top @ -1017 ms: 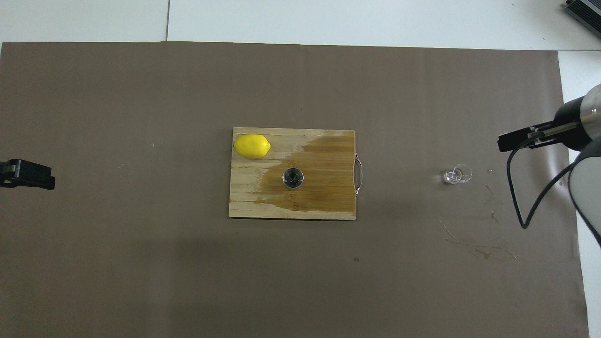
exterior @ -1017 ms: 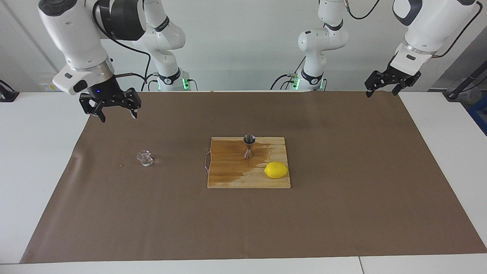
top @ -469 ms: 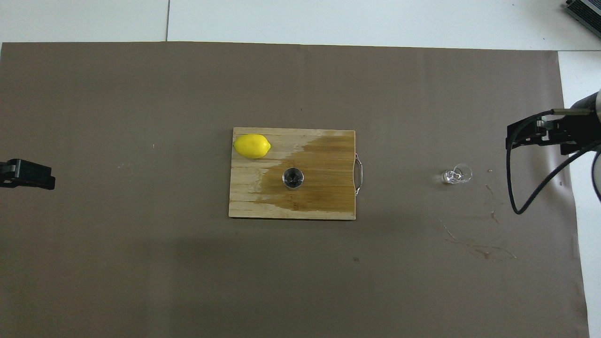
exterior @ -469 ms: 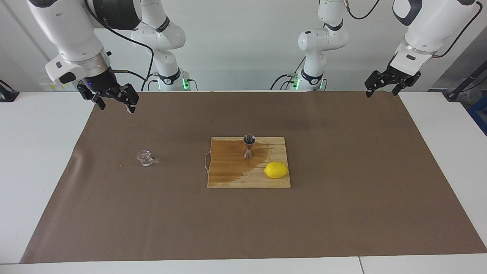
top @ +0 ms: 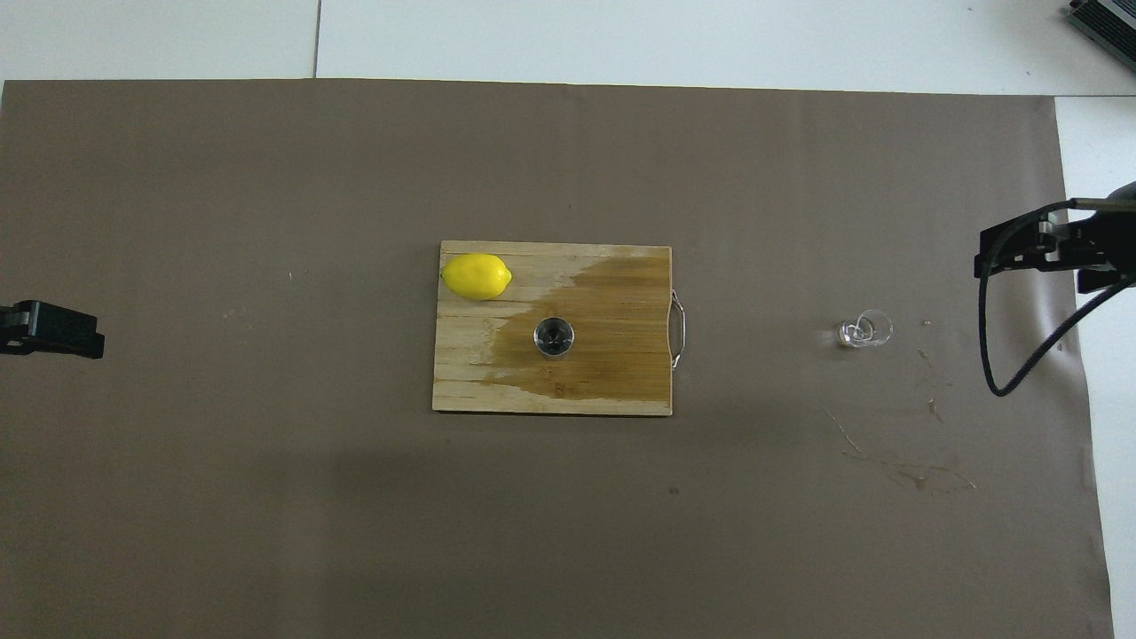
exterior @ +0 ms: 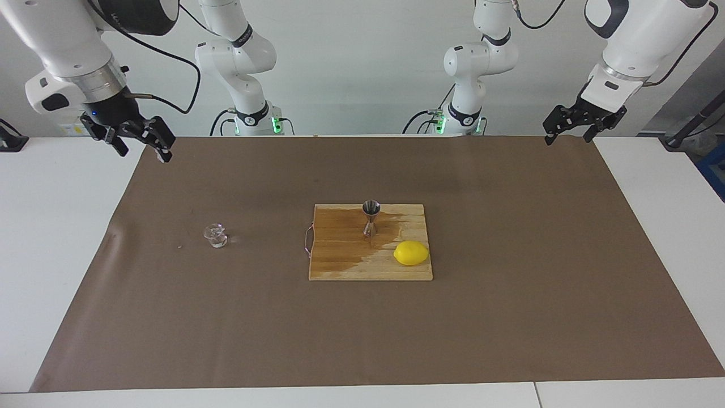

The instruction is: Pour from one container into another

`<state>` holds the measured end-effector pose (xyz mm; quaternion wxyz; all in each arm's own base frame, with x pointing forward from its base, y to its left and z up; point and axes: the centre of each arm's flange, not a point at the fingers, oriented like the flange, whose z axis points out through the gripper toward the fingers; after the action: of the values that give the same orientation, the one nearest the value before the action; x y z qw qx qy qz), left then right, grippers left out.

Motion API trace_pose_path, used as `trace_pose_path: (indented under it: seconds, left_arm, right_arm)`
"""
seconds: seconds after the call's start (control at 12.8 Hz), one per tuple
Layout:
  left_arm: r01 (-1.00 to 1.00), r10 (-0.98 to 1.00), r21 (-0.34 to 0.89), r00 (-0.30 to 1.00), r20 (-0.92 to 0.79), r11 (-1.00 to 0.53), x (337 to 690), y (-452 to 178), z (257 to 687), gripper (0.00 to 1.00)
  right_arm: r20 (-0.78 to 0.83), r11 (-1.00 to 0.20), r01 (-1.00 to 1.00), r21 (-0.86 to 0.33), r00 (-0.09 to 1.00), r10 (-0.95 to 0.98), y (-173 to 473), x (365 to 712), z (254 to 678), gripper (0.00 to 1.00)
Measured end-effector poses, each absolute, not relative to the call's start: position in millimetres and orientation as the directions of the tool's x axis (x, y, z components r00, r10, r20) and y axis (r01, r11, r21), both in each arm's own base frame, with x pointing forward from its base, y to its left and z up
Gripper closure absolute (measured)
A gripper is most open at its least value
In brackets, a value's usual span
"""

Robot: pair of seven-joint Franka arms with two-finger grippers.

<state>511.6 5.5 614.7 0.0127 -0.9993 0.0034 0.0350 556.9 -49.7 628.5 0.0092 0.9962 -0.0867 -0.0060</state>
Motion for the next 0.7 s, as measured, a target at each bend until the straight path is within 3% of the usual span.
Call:
trace_pose_path:
  seconds: [0.7]
  left_arm:
    - [-0.007, -0.005, -0.025, 0.998, -0.067, -1.0, 511.9, 5.9, 615.3, 0.0]
  right_arm:
    - [0.005, -0.991, -0.134, 0.028, 0.991, -0.134, -41.2, 524.5, 627.8, 0.0]
